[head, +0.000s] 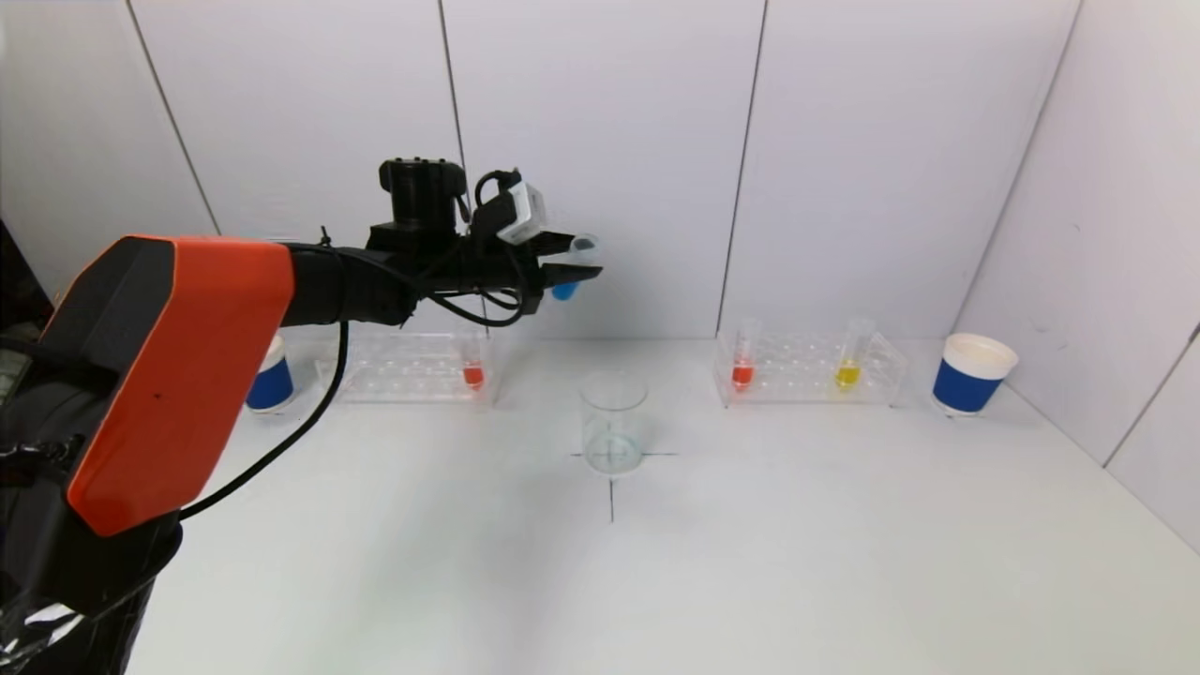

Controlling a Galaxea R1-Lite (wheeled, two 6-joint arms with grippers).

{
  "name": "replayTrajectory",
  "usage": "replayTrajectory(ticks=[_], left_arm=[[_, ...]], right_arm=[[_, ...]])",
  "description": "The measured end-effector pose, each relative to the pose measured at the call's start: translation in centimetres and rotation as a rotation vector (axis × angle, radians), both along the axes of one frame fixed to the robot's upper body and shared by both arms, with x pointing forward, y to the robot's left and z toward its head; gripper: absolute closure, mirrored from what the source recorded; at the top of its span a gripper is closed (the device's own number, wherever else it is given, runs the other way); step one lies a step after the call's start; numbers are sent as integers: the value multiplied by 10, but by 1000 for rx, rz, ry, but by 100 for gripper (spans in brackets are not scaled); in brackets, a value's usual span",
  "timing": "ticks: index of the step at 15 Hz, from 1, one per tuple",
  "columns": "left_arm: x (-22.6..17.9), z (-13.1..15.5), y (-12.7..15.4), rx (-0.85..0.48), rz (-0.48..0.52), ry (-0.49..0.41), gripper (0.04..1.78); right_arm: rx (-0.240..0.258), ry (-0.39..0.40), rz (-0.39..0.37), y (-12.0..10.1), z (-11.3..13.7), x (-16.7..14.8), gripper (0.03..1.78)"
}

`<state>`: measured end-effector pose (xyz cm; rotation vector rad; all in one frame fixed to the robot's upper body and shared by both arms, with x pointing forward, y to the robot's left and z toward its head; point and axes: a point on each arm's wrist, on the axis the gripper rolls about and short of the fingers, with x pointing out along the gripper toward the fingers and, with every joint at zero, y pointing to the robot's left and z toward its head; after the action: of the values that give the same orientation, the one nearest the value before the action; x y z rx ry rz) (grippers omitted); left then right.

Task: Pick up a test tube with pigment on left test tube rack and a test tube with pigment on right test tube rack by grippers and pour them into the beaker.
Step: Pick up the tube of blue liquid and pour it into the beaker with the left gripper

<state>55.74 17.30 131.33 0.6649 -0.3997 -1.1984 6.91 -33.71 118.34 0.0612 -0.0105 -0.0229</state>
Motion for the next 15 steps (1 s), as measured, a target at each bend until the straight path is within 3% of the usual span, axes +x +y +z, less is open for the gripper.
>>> replayTrajectory(ticks=[7, 15], left_arm=[[-6, -18, -12, 97, -66, -191, 135], [-13, -20, -12, 146, -81, -329, 135]], right_arm=[[0, 0, 0, 0, 0, 0, 4], [0, 0, 0, 0, 0, 0, 4]])
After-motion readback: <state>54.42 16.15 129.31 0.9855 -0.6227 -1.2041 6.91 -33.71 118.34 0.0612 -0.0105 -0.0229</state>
